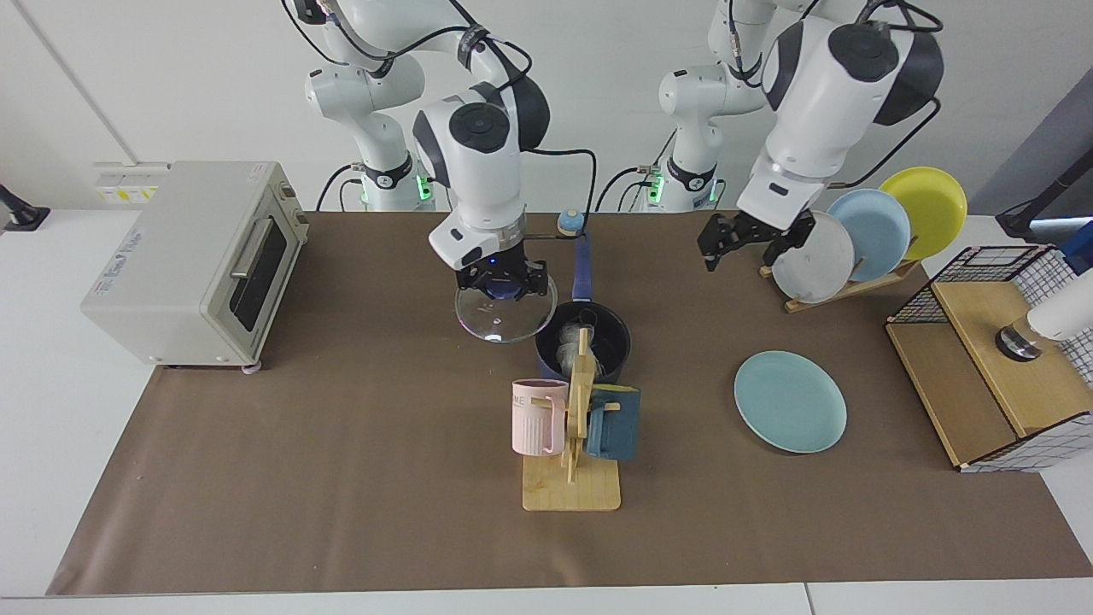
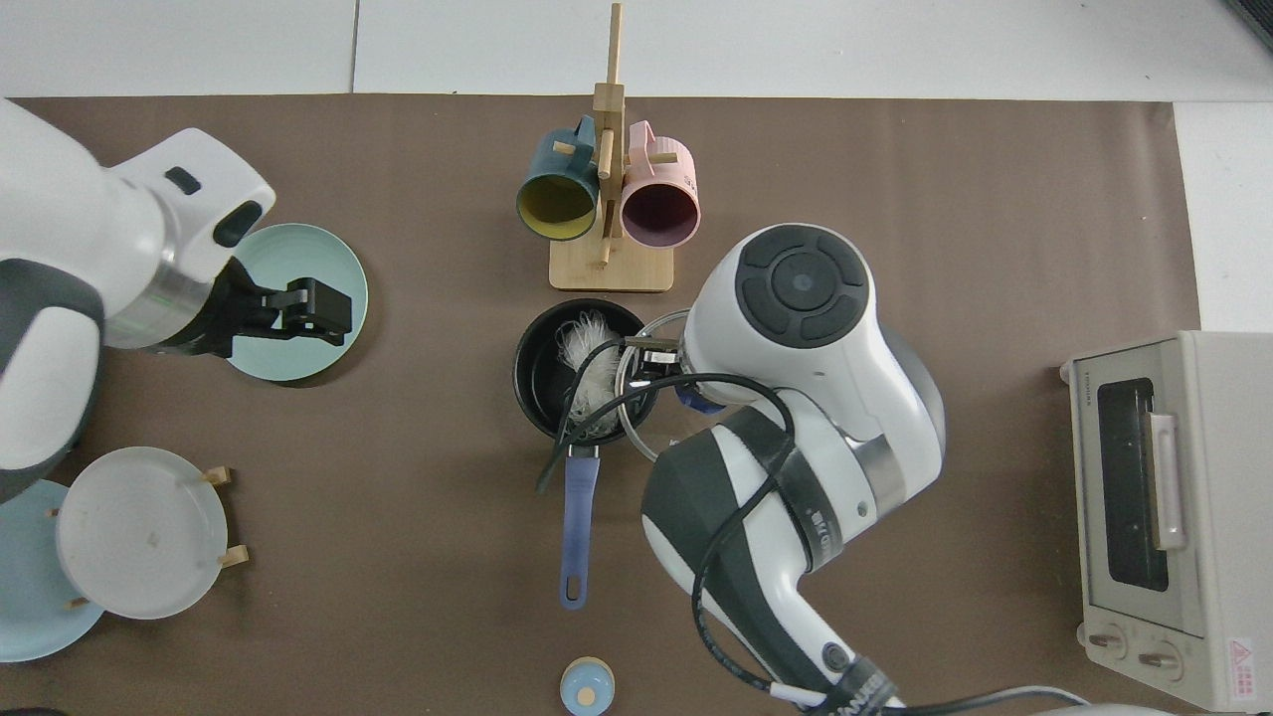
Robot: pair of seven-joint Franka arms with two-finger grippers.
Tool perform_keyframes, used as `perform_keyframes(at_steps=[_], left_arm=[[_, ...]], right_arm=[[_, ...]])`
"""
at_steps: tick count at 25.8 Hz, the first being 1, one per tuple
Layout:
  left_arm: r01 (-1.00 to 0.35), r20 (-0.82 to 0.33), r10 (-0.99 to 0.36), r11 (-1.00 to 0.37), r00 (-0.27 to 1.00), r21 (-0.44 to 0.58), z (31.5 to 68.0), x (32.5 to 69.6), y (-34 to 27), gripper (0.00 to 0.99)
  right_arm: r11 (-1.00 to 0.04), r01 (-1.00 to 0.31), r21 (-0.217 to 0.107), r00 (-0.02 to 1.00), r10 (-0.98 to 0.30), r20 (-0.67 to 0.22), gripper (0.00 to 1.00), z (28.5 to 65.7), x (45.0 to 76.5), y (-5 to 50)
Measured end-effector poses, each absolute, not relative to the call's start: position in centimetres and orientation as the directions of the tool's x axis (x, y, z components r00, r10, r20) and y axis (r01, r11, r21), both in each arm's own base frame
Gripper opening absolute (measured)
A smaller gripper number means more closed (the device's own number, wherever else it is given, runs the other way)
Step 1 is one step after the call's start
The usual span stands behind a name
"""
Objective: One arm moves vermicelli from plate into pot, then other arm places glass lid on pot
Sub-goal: 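Carry the glass lid with the right gripper over the saucepan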
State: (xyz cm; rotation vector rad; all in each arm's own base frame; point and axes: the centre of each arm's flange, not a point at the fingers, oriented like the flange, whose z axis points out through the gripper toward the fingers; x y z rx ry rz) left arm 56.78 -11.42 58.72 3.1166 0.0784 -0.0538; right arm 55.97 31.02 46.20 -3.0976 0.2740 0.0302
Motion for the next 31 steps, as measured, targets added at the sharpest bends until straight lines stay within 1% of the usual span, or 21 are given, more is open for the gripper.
perform_keyframes(at_steps=[4, 7, 9, 14, 18, 22, 31], left_arm=[[0.016, -0.037, 0.015, -1.0, 0.999, 0.02, 59.8, 56.5, -5.7, 0.991], [-0.027, -0.041, -0.028, -0.999, 0.999, 0.023, 59.5, 56.7, -2.5, 0.991], [-0.04, -0.044, -0.041, -0.999, 0.998, 0.023, 59.4, 56.7, -1.5, 0.991], [-0.044, -0.045, -0.044, -0.999, 0.998, 0.017, 59.3, 56.7, -1.0, 0.991], [-0.036, -0.044, -0.037, -0.999, 0.998, 0.017, 59.3, 56.7, -0.6, 0.991], [-0.043, -0.044, -0.044, -0.999, 0.998, 0.017, 59.3, 56.7, -1.0, 0.991], [-0.044, -0.039, -0.044, -0.999, 0.998, 0.017, 59.6, 56.6, -1.0, 0.991]], right_arm=[[-0.978, -0.209, -0.005, 0.978, -0.209, -0.028, 0.44, 45.3, 54.6, 35.5], [-0.972, -0.233, -0.006, 0.972, -0.233, -0.029, 0.44, 44.4, 54.8, 38.0], [-0.969, -0.247, -0.009, 0.969, -0.247, -0.029, 0.44, 43.6, 55.3, 39.4], [-0.965, -0.262, -0.003, 0.965, -0.262, -0.017, 0.44, 41.5, 56.6, 42.1], [-0.965, -0.263, 0.009, 0.965, -0.263, -0.007, 0.44, 39.9, 57.8, 42.6], [-0.966, -0.259, 0.016, 0.966, -0.259, 0.008, 0.44, 39.3, 58.6, 42.9], [-0.967, -0.255, 0.012, 0.967, -0.255, 0.015, 0.44, 38.8, 59.0, 43.4]])
